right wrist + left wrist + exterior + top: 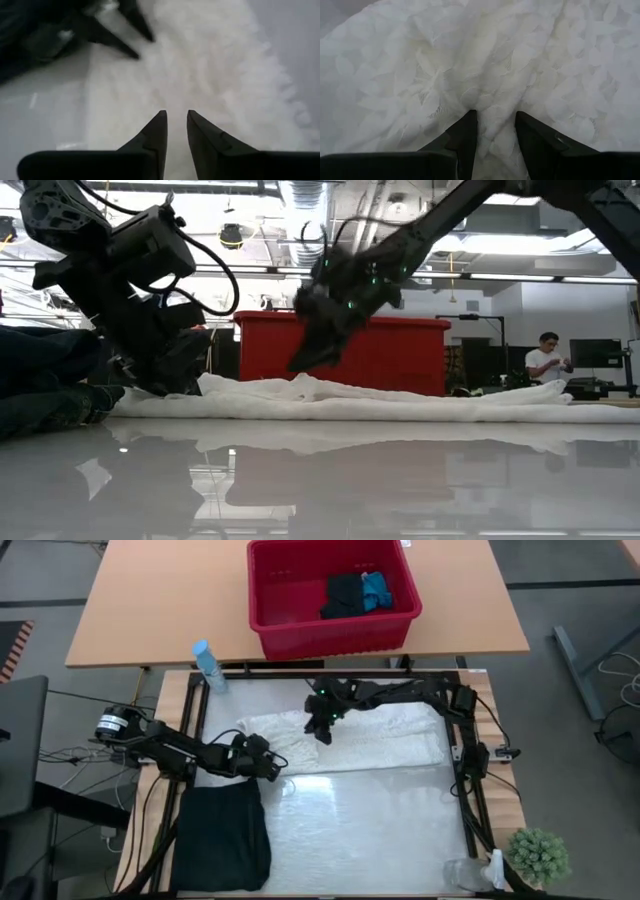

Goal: Fold Laundry from Bin
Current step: Fold the white dress from the red bin

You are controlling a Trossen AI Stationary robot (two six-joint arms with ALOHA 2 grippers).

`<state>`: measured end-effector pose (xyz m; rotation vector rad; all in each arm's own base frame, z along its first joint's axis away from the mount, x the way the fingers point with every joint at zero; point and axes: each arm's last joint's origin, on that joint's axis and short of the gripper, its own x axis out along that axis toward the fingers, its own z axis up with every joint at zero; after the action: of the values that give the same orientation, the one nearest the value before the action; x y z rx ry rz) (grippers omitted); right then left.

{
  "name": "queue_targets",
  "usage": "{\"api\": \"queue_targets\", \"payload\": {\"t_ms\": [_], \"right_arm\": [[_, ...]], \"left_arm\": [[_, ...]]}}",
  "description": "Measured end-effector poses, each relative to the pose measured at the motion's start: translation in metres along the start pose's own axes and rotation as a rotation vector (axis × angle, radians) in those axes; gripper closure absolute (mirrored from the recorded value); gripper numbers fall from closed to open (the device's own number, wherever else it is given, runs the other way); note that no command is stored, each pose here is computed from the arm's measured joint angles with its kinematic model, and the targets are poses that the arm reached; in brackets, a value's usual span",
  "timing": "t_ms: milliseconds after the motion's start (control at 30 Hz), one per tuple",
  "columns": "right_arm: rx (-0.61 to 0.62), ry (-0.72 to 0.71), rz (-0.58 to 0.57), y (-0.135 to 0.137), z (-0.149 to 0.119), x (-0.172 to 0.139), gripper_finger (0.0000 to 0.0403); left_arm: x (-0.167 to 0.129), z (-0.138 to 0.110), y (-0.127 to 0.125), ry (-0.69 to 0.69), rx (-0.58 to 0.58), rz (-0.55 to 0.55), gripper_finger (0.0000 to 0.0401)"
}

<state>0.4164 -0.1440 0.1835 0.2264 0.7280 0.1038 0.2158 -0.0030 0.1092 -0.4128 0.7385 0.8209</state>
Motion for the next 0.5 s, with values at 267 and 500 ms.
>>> {"api": "queue_targets", "payload": {"t_ms": [267,500], "right_arm": [[0.029,0.088,-0.005,-0.010,-0.021,0.020,0.0312],[0.005,0.093,-0.011,-0.007,-0.021,0.021,0.0312]], "left_arm": [[-0.013,0.018,0.003,-0.050,-0.090,-0.057,0.0273],[-0.048,0.069,0.025,-0.239,-0.295,-0.085,0.0273]]}}
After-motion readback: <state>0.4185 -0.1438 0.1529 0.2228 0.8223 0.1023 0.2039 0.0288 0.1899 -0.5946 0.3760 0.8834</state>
